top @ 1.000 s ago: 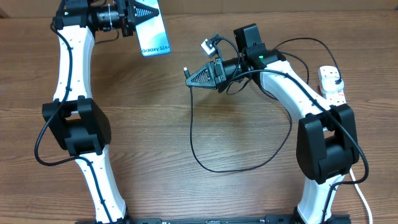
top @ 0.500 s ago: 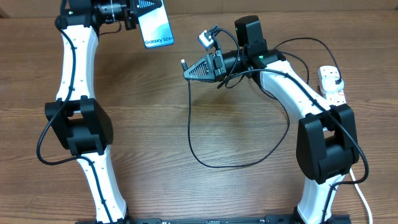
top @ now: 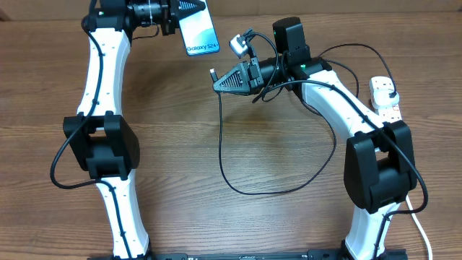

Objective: Plug charger to phone and switch on socket

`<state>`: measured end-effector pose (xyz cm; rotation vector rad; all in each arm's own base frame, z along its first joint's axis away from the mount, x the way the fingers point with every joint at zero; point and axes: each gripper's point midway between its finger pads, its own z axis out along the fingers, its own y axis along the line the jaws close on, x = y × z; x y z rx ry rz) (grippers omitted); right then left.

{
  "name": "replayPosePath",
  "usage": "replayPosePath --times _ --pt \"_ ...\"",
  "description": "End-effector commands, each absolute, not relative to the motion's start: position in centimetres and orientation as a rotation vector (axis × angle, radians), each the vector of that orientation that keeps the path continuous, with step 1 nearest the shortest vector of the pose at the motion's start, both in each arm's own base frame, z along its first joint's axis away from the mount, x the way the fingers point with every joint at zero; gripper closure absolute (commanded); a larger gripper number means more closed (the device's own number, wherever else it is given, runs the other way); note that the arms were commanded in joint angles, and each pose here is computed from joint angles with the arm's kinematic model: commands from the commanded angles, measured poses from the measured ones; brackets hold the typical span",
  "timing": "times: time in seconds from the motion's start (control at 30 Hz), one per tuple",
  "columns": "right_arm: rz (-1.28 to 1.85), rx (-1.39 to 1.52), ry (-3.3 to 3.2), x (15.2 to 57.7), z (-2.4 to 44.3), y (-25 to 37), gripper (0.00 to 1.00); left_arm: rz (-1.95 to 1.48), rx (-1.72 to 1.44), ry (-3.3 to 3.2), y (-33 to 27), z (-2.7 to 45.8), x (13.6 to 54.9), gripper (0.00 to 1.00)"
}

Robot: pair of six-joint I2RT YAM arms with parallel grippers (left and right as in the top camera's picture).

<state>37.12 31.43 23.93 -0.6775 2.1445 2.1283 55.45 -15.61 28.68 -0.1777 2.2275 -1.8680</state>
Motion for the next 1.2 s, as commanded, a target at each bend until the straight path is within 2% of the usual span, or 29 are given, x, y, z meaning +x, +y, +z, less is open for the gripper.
replayPosePath --times 0.0,0.73,1.17 --pt "2.149 -0.717 2.116 37.0 24.6 31.7 0.96 -1.871 -0.177 2.221 -15.6 29.0 55.5 0.96" --pt "2.132 -0.716 2.073 38.3 26.7 32.0 0.96 -1.892 -0.124 2.229 -17.3 29.2 54.9 0.96" --pt "2.103 -0.691 2.069 38.9 26.9 32.2 0.96 -1.981 -0.023 2.171 -17.6 31.3 54.4 0.96"
